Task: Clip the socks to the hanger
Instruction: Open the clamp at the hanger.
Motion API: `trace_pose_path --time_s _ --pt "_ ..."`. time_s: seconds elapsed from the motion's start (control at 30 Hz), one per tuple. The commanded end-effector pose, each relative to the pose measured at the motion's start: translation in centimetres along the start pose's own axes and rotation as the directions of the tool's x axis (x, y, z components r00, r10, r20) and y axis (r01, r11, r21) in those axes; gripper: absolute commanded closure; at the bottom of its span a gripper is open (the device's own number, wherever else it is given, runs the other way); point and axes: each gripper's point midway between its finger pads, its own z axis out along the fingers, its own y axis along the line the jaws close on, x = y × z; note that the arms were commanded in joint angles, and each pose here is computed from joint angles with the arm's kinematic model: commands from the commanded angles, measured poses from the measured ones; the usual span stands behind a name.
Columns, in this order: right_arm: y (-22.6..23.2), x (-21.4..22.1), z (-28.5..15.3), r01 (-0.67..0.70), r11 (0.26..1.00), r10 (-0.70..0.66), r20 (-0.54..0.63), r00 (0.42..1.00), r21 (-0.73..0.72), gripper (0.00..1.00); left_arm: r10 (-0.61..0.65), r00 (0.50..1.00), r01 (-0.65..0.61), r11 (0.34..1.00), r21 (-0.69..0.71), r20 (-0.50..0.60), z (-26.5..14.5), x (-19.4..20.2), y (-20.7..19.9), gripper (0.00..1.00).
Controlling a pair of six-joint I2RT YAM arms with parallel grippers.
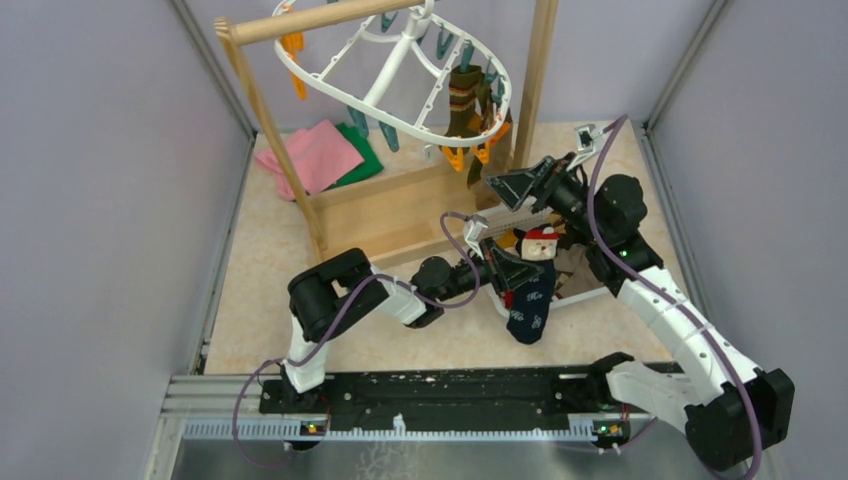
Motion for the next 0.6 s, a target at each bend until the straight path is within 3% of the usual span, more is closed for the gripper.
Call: trace_pose_path --time_s 0.0,0.37,0.57 --pt "2.4 -2.1 -0.2 0.026 0.997 -0.022 0.063 0.998 -0.074 0.01 0.065 0.970 -0.118 0.969 0.218 0.233 -0.3 -6.1 -6.2 1.00" --pt "2.7 -2.2 -2.0 0.028 0.997 -0.018 0.122 0.992 -0.074 0.01 0.073 0.979 -0.124 0.955 0.270 0.190 -0.3 -5.2 -7.0 1.00" --pt "3.4 -2.1 -2.0 0.025 0.990 -0.004 0.146 0.989 -0.139 0.01 0.142 0.968 -0.197 0.941 0.277 0.207 -0.7 -5.8 -7.5 1.00"
